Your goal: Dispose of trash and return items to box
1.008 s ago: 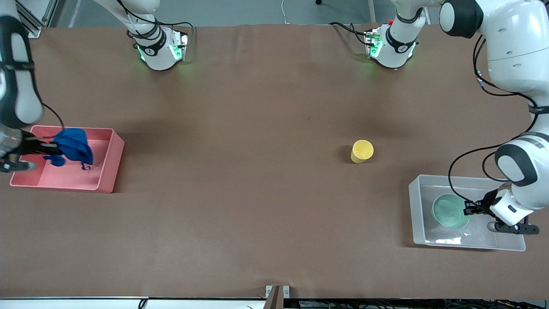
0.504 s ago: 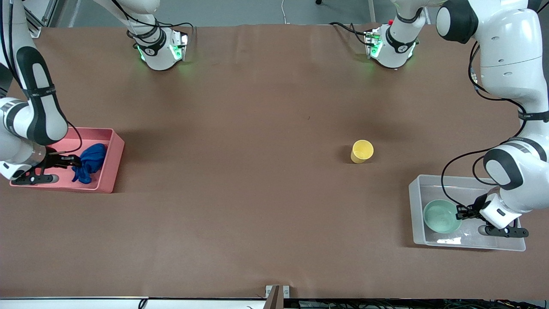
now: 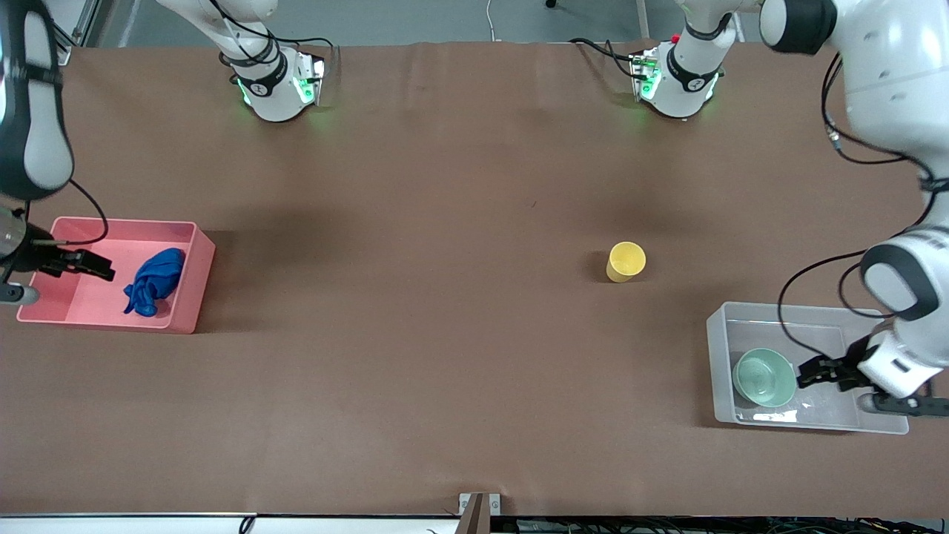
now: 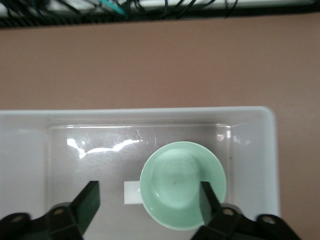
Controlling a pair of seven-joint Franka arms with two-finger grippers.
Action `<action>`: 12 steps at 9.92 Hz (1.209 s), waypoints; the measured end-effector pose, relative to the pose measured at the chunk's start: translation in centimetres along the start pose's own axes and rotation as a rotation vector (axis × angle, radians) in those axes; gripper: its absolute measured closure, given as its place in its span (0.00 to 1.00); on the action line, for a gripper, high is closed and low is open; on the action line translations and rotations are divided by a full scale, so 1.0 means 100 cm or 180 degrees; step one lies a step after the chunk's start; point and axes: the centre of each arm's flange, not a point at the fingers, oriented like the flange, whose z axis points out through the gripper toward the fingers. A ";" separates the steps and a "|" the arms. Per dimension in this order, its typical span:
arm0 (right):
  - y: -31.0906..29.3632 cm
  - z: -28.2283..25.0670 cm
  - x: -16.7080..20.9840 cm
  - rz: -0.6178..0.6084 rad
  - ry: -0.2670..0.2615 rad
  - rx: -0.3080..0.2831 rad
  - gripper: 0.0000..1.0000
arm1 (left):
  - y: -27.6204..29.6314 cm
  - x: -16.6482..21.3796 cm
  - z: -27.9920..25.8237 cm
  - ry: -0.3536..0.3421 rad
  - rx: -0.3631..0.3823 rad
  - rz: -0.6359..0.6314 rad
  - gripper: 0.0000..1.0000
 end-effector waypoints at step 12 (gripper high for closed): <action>-0.037 -0.188 -0.037 -0.0056 -0.0232 0.0180 0.00 | 0.267 -0.170 -0.083 -0.0650 -0.0023 0.0194 0.00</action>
